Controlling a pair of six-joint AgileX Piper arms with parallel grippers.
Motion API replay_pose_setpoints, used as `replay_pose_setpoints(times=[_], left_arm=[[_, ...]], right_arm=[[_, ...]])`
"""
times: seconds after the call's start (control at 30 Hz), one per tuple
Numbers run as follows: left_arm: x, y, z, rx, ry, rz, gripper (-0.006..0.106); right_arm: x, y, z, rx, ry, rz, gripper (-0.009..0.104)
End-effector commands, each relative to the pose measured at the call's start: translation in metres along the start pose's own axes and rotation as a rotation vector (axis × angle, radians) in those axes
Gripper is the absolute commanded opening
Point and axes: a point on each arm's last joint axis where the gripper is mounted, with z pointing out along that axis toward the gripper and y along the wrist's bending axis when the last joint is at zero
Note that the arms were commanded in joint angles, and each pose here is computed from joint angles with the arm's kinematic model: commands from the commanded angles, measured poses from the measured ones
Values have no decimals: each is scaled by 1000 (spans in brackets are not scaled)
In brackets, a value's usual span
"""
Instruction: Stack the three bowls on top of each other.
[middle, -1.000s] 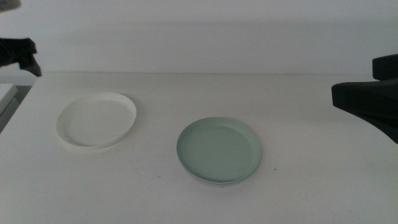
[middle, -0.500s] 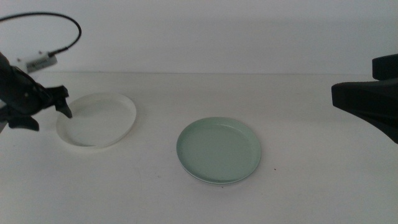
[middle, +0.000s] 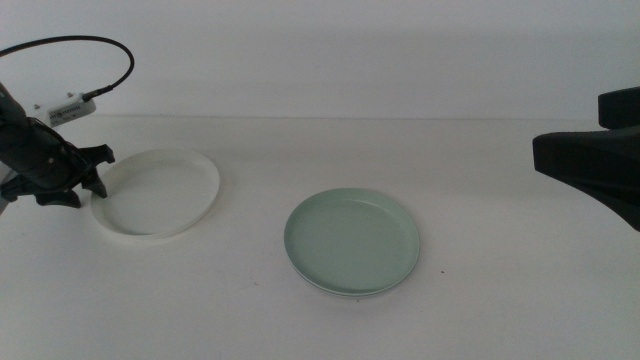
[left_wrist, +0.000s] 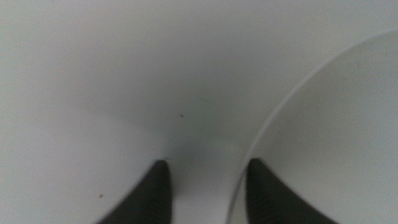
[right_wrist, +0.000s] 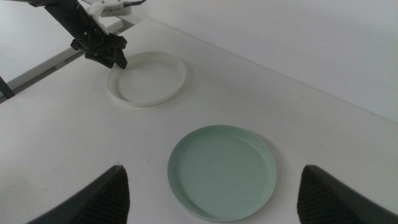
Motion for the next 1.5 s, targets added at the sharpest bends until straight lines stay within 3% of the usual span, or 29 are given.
replay_pose_setpoints(times=[0.0,0.17,0.4,0.6,0.8,0.97,1.47], left_arm=[[5,1,10,8,39,-13,36],[3,0,8,6,39,-3,-2],[-8,-24,-58,35,-25,89,-2],[25,-95,-102,119,7,275,-2],[72,-180,-94,198,50,465,-2],[102,-229,-80,248,27,535,-2],[124,-242,-21,213,139,550,-2]], right_arm=[[1,0,0,3,-7,0,93],[1,0,0,3,-7,0,93],[1,0,0,3,-7,0,93],[1,0,0,3,-7,0,93],[1,0,0,3,-7,0,93],[1,0,0,3,-7,0,93],[1,0,0,3,-7,0,93]])
